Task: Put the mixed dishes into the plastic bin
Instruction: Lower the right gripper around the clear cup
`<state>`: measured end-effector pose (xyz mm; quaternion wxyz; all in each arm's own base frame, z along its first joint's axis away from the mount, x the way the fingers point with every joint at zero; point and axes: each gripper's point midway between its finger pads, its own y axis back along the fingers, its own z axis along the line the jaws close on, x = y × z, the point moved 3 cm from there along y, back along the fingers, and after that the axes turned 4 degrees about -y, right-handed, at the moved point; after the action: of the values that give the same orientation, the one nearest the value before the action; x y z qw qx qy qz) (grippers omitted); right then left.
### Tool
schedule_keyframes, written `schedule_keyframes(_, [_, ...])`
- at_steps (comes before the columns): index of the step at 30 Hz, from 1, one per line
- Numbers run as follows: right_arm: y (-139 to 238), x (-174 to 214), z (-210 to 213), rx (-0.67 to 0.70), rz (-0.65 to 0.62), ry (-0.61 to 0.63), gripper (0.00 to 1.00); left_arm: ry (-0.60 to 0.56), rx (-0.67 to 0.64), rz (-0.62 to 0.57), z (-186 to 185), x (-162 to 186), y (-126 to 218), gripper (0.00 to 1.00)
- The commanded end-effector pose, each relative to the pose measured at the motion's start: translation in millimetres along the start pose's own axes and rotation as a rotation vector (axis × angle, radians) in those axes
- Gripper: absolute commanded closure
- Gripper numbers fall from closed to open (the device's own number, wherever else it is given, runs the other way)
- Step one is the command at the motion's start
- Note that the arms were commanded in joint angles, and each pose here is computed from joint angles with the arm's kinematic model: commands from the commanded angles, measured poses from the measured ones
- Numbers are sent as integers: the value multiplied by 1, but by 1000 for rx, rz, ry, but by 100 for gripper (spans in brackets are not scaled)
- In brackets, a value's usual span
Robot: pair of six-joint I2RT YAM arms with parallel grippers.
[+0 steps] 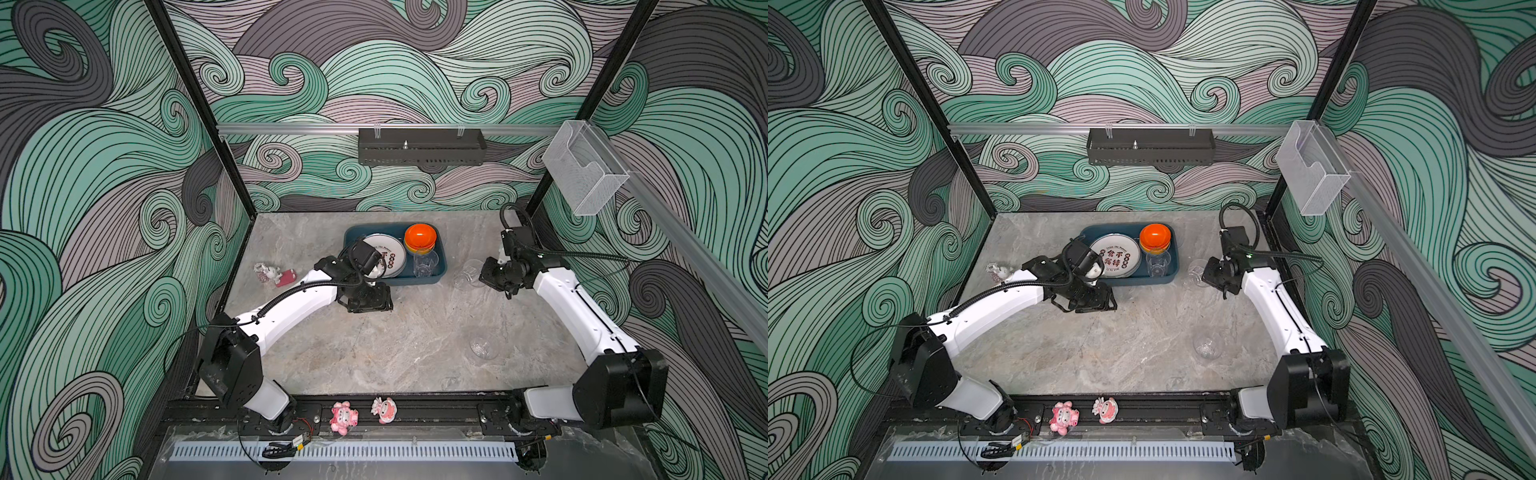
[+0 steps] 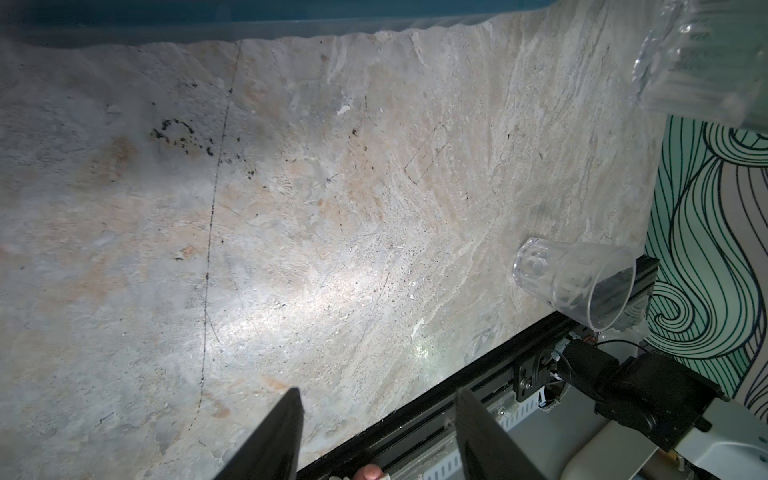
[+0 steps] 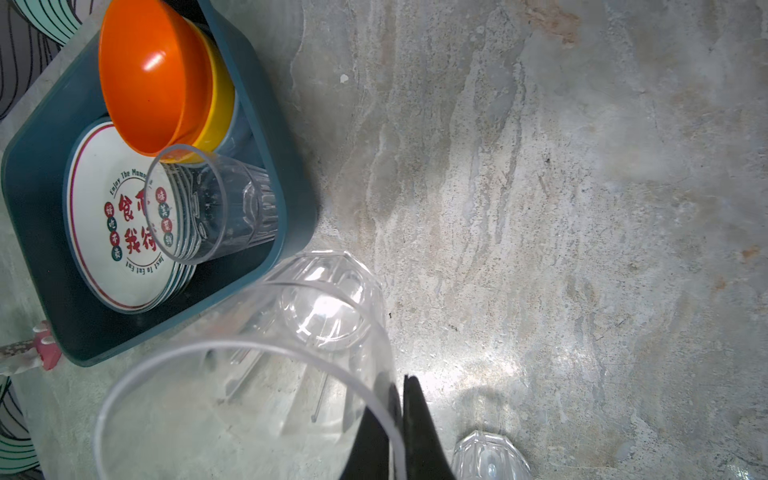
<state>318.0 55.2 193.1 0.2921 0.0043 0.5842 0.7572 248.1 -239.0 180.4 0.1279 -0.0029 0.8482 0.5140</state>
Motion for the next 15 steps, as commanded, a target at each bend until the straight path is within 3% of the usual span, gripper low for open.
schedule_keyframes(1, [5,-4,15,-27,6,34,98,29,-12,-32,7,-1,12,38])
schedule_keyframes(15, [1,-21,66,-61,10,108,98,106,22,-103,29,-5,38,38])
